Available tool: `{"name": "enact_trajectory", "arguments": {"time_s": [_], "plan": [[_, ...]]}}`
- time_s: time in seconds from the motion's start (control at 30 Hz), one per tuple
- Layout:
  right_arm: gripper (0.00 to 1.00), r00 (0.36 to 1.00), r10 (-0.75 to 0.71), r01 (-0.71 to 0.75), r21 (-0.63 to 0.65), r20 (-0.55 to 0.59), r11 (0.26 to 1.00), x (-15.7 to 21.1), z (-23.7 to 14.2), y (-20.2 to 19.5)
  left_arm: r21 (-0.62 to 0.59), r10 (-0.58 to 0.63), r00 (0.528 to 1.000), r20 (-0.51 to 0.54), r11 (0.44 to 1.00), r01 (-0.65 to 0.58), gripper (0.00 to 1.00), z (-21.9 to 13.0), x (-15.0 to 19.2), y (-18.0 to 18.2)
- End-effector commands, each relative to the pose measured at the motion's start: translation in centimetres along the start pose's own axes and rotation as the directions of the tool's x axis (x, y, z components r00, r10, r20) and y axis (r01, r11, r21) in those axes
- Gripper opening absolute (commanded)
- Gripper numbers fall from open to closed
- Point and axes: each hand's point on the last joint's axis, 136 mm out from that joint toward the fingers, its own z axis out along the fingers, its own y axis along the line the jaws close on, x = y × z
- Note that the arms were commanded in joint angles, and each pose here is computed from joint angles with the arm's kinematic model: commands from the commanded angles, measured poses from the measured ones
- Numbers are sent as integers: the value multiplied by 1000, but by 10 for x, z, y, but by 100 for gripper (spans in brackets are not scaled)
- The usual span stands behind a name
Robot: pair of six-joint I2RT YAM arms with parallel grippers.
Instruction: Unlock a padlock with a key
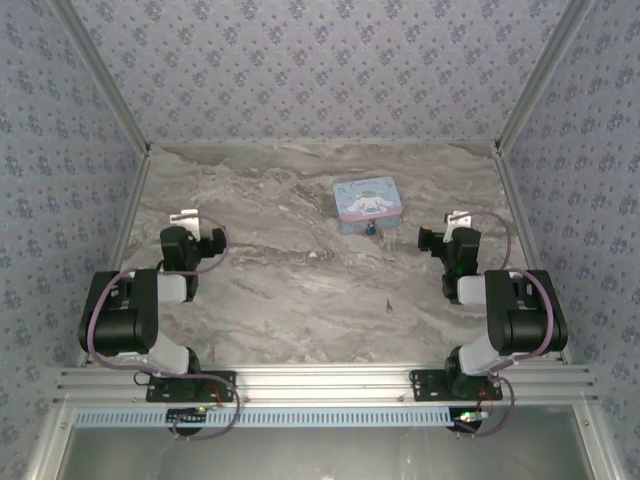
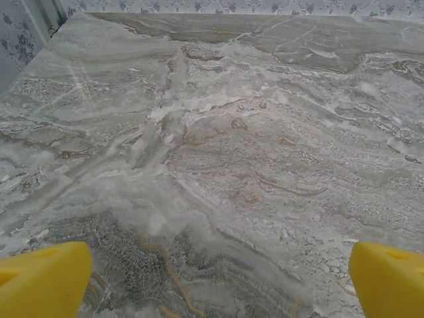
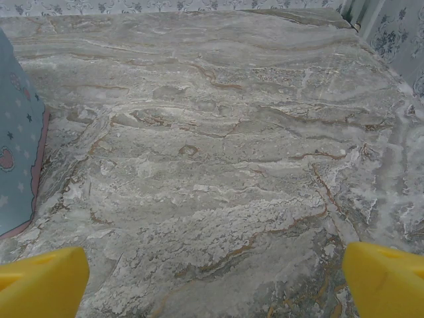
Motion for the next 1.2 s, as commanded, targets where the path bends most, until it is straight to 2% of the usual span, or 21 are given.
{"name": "enact_trajectory", "arguments": {"time_s": [0.0,0.8,0.9,1.1,1.17], "plan": [[100,1000,-16,16,-7,5,1000,-5,3,0,10,-6,1000,11,1000,6,99,2,-6,-1],[100,1000,-9,9,-13,4,1000,-5,3,-1,7,-7,1000,13,1000,7,99,2,-6,-1],[100,1000,3,-3,-67,-6,998,-7,3,3,7,-7,1000,23,1000,7,99,-1,-13,-1],[100,1000,30,-30,-51,-9,998,-18,-2,-4,-19,-13,999,35,1000,14,99,-20,-38,2],[100,1000,28,-29,-51,-13,998,-25,-6,-5,-13,-18,997,69,1000,19,99,-30,-52,0]]}}
